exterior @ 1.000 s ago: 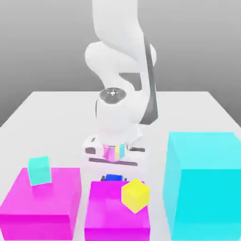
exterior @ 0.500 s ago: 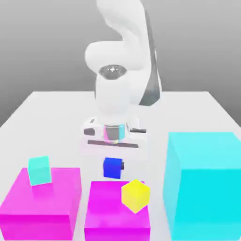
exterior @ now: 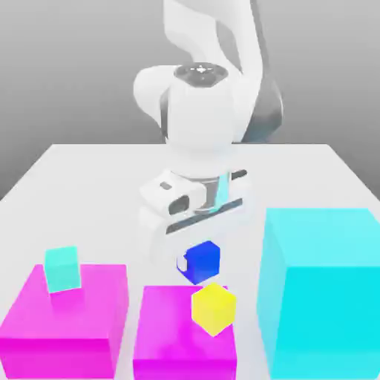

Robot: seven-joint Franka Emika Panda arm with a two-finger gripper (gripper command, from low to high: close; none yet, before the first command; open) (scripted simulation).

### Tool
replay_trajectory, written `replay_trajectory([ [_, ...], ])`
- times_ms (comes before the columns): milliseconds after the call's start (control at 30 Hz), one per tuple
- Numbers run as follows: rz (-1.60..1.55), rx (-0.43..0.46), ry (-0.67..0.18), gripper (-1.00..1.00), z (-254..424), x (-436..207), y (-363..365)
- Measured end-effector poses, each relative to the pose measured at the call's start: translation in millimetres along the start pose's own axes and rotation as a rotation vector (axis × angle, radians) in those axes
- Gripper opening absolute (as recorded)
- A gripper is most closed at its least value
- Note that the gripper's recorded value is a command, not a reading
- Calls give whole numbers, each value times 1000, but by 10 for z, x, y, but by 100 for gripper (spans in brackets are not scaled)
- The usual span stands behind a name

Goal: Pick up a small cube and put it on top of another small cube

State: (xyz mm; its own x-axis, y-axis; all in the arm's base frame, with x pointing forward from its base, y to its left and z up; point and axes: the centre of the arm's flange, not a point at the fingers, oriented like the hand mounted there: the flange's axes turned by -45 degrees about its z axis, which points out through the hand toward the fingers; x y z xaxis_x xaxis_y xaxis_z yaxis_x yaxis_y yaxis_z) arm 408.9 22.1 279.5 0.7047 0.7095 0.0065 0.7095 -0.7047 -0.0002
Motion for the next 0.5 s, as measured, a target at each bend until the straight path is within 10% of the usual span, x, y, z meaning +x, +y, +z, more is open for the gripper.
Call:
replay_trajectory([
  [367,-348,5,-5,-100,191,314,86],
  [400,-348,4,-6,100,261,307,87],
  [500,-345,4,-6,100,261,299,96],
])
